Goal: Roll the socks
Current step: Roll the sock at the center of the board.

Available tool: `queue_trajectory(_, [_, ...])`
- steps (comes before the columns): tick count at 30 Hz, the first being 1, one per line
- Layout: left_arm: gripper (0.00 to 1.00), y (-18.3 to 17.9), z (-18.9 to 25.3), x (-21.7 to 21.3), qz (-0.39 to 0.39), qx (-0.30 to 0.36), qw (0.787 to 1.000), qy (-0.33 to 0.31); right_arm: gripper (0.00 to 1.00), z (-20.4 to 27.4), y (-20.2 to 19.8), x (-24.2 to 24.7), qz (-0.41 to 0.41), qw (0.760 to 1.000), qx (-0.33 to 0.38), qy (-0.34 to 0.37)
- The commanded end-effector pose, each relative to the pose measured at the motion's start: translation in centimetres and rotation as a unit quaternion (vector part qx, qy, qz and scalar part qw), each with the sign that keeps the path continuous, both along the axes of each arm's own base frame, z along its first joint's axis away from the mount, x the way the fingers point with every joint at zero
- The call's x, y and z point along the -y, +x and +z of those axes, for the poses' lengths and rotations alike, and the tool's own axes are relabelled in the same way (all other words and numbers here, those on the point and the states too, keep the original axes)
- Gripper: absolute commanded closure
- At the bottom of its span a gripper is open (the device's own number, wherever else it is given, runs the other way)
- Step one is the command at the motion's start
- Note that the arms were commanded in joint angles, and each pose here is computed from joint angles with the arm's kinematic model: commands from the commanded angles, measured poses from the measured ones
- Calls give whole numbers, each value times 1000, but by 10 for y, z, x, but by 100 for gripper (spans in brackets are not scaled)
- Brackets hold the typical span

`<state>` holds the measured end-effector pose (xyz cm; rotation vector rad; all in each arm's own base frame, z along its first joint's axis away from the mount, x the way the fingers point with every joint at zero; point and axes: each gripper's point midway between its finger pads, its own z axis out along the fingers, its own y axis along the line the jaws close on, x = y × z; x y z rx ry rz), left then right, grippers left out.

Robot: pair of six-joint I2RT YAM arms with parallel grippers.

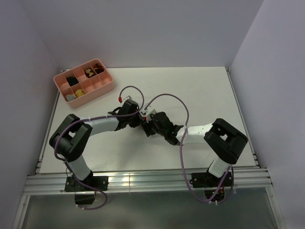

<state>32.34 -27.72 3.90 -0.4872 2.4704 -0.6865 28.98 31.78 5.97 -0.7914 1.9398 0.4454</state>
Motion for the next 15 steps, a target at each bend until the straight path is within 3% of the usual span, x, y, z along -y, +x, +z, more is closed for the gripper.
queue_trajectory(1, [96, -5, -6, -1, -13, -18, 1000, 12, 36, 9, 11, -10, -4, 1000, 26, 0])
queue_trajectory(7, [95, -4, -6, 2, -15, -21, 1000, 3, 42, -12, 5, -8, -5, 1000, 10, -28])
queue_trajectory(13, [94, -2, -5, 4, -14, -20, 1000, 0, 65, -28, 1, -8, -3, 999, -2, -52])
queue_trajectory(15, [93, -3, -2, 5, -18, -19, 1000, -6, 80, -30, 3, -10, -6, 998, -2, -58])
